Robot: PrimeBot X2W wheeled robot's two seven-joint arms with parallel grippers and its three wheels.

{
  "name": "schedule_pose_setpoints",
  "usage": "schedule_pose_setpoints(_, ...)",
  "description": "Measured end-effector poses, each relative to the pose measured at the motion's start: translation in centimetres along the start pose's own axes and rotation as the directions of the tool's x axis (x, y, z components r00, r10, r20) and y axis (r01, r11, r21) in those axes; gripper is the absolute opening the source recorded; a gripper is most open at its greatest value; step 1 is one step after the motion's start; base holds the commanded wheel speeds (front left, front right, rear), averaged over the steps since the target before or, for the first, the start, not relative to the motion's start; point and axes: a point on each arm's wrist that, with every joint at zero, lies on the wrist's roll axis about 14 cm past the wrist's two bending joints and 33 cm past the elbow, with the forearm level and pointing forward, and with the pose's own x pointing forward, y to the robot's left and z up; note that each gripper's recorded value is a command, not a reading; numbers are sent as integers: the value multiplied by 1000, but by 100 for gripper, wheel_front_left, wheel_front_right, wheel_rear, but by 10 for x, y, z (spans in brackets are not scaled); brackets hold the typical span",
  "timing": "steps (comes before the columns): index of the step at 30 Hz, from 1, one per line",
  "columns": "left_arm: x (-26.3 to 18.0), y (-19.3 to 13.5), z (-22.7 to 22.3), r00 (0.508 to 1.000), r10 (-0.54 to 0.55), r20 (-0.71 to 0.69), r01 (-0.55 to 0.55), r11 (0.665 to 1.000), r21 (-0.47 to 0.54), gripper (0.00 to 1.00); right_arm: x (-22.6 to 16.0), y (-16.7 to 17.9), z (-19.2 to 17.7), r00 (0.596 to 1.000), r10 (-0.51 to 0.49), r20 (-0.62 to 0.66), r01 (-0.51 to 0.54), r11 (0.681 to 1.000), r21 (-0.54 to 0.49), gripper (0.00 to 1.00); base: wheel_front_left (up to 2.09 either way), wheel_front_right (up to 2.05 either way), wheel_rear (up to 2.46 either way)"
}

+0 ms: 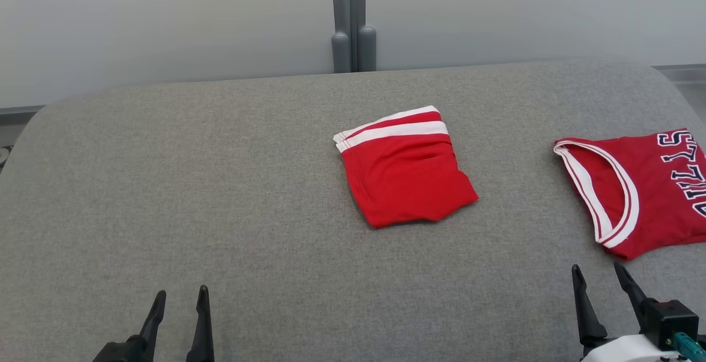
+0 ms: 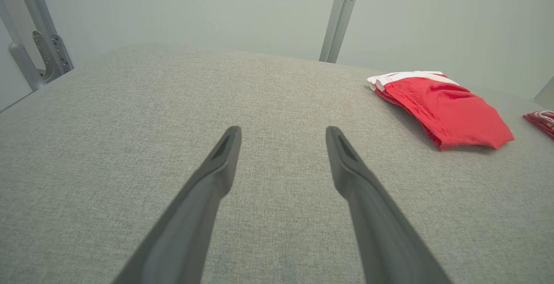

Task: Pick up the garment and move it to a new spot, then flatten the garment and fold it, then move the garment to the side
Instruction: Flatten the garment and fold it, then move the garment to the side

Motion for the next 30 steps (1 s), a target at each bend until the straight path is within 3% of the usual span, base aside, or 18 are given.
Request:
schedule_pose_setpoints(11,-2,2,1,1000,12,6,-12,1000,-5,100,17,6,13,999,25,40,-25,1000,9,100,0,0,0)
schedule_pose_setpoints(17,18,-6,19,998,-14,59,14,1000,-5,100,67,15,57,984,83,158,-92,994,53,100,0,0,0)
schedule_pose_setpoints(21,42,-24,24,995,-71,72,72,997,-4,100,119,25,70,981,181,67,-183,983,15,100,0,0,0)
schedule_pose_setpoints(24,63,-34,26,991,-106,79,106,994,-7,100,159,24,78,978,208,-12,-208,977,44,100,0,0,0)
schedule_pose_setpoints(27,78,-40,17,991,-125,56,126,992,-19,100,189,33,53,952,249,-178,-233,967,103,100,0,0,0)
schedule_pose_setpoints(28,78,-40,17,991,-125,56,126,992,-19,100,189,33,53,952,249,-178,-233,967,103,100,0,0,0)
schedule_pose_setpoints(30,85,-41,7,991,-129,29,130,991,-32,100,201,45,30,915,294,-276,-253,951,175,100,0,0,0)
